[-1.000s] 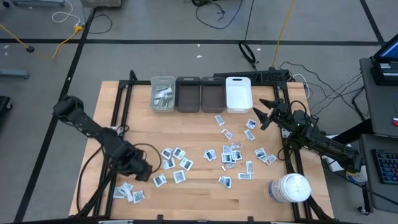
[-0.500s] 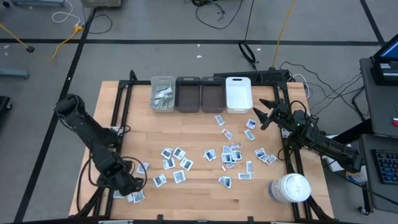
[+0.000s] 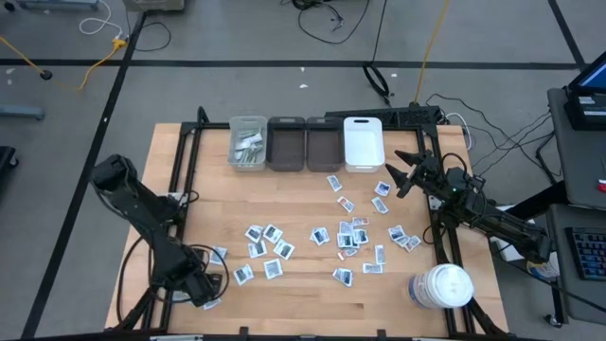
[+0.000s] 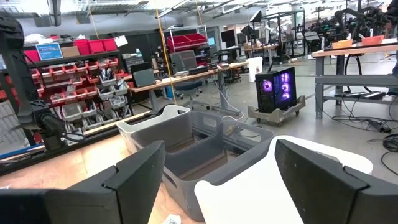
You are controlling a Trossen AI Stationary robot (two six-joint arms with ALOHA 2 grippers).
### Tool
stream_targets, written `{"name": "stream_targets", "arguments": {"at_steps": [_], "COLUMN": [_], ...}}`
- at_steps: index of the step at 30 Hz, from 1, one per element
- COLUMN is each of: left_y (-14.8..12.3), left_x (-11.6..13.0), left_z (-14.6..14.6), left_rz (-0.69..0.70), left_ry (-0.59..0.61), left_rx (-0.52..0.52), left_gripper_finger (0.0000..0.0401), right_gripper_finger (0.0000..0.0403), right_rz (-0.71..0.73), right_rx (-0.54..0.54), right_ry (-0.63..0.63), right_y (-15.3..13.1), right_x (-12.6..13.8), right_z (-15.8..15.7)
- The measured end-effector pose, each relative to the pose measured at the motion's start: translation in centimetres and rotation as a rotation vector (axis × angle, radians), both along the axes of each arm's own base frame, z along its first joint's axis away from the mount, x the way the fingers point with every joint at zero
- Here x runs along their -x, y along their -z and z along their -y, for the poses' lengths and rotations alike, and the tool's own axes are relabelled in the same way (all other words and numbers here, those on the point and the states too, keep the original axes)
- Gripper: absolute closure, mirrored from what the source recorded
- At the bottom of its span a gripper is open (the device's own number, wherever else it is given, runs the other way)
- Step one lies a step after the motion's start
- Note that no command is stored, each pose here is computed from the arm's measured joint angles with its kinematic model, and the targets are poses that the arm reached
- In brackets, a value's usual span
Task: Pick & Place First Aid Supplies
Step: Put the bandage into the gray bin
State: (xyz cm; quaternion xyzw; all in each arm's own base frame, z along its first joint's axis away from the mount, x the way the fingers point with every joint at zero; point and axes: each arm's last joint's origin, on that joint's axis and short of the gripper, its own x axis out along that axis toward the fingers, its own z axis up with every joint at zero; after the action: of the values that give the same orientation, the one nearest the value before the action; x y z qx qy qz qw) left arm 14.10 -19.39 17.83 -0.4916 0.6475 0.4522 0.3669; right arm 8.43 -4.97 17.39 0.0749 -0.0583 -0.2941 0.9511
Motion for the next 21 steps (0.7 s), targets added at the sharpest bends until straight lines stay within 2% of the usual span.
{"name": "stream_targets", "arguments": {"at_steps": [11, 21], "left_y": [3.0, 3.1], "left_x": [-1.6, -1.7], "left_z": [0.6, 0.6], "left_rz": [-0.048, -0.057], "left_ry": [0.024, 0.038], "left_rx": [-0.008, 0.004], "left_gripper_finger": [0.0128, 0.0128], "right_gripper_finger": [0.0105, 0.0105], "right_rz": [0.0, 0.0], "right_rx": [0.0, 0.0], "right_ry": [0.0, 0.0], "right_y": [0.0, 0.0], "right_x": [0.0, 0.0], "right_z": [0.0, 0.0]}}
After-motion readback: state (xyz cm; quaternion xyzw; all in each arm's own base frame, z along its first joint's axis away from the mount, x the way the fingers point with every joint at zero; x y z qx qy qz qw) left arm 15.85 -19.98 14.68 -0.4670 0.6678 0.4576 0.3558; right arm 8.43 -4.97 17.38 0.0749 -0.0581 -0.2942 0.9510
